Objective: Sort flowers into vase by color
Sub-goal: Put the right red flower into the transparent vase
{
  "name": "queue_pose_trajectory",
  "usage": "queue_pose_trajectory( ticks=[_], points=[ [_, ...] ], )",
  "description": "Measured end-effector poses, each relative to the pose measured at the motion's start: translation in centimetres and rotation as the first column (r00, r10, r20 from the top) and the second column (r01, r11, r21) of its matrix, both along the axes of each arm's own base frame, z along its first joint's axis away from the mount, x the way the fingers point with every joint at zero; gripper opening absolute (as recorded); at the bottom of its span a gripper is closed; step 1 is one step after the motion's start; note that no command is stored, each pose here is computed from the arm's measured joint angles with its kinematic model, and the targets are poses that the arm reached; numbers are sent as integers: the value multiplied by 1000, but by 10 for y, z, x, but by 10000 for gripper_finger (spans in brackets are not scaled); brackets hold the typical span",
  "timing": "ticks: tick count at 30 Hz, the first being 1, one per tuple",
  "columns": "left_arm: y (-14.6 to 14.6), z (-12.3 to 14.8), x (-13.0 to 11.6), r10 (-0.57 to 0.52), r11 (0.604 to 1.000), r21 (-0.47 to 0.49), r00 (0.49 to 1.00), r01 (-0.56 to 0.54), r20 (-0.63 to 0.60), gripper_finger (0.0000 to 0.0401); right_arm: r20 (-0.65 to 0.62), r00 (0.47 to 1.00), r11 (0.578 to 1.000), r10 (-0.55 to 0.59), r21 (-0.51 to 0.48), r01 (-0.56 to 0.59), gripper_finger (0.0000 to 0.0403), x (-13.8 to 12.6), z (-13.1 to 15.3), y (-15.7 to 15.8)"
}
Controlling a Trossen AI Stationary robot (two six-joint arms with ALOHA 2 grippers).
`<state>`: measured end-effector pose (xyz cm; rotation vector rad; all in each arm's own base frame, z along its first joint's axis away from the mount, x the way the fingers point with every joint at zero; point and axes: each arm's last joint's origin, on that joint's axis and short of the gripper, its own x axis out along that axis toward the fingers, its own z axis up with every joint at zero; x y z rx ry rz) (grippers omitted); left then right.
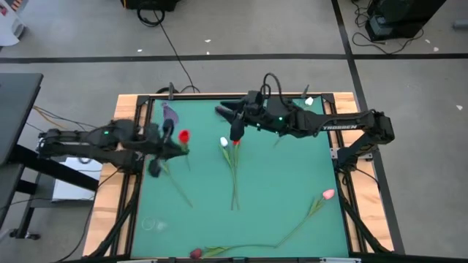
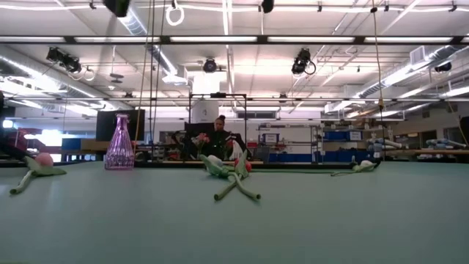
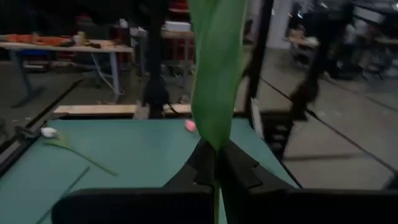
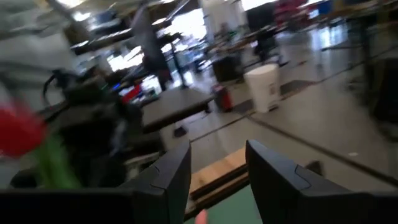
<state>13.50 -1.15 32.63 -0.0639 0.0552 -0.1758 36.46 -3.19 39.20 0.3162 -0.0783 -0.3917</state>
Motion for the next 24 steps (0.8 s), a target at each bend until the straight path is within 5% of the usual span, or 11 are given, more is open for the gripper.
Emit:
queue_pose_trajectory(
  ticks=[4,10,14,17,24],
  points=[
    [-5,2,-32,-63,998,-16,998,63,9,8,43,993,992,-113,67,110,160,-6,6,2],
    [-8,8,-73,-186,976,-95,976,197,113,8,20,997,991,-78,112,75,160,-6,2,9],
    [-16,7,-80,-451,866,-196,888,460,93,8,-3,997,969,-77,235,76,160,-6,-5,12],
    [-24,5,-75,-569,784,-271,821,558,44,8,17,997,956,-72,286,64,160,-5,-6,15],
    [-45,18,-59,-687,690,-175,711,703,149,8,42,997,938,-69,342,50,160,-5,-6,25]
  ],
)
